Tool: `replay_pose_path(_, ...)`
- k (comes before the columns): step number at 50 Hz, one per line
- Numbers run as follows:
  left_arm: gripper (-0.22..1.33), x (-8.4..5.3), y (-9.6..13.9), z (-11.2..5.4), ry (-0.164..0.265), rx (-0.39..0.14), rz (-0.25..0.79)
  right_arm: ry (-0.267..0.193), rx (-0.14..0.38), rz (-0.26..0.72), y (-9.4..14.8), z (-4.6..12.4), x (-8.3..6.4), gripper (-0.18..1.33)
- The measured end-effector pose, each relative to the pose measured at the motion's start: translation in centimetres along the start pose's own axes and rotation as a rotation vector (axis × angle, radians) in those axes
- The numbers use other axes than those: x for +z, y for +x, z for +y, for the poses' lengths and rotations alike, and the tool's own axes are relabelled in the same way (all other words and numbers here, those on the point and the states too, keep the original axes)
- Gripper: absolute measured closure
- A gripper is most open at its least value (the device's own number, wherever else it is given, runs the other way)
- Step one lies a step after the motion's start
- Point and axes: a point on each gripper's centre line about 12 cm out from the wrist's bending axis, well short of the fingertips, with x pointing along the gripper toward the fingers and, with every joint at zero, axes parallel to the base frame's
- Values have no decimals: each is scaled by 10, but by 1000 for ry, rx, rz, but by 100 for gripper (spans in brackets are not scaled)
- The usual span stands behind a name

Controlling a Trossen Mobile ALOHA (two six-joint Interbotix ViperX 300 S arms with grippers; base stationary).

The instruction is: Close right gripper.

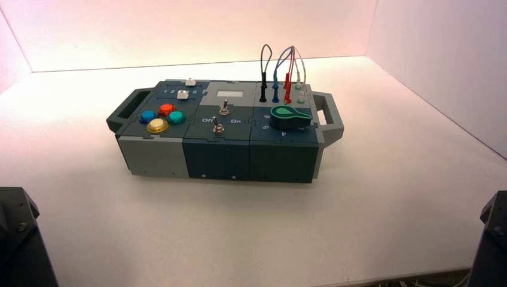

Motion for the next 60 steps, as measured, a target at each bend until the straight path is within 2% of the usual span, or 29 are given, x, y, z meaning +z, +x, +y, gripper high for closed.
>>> replay_pose_path(59,-21,-3,7,0,-2,0,38,-1,0,-3,0,0,1,-18)
replay_pose_path(60,-21,-3,7,0,-2,0,38,-3,-1,-2,0,0,1,-8)
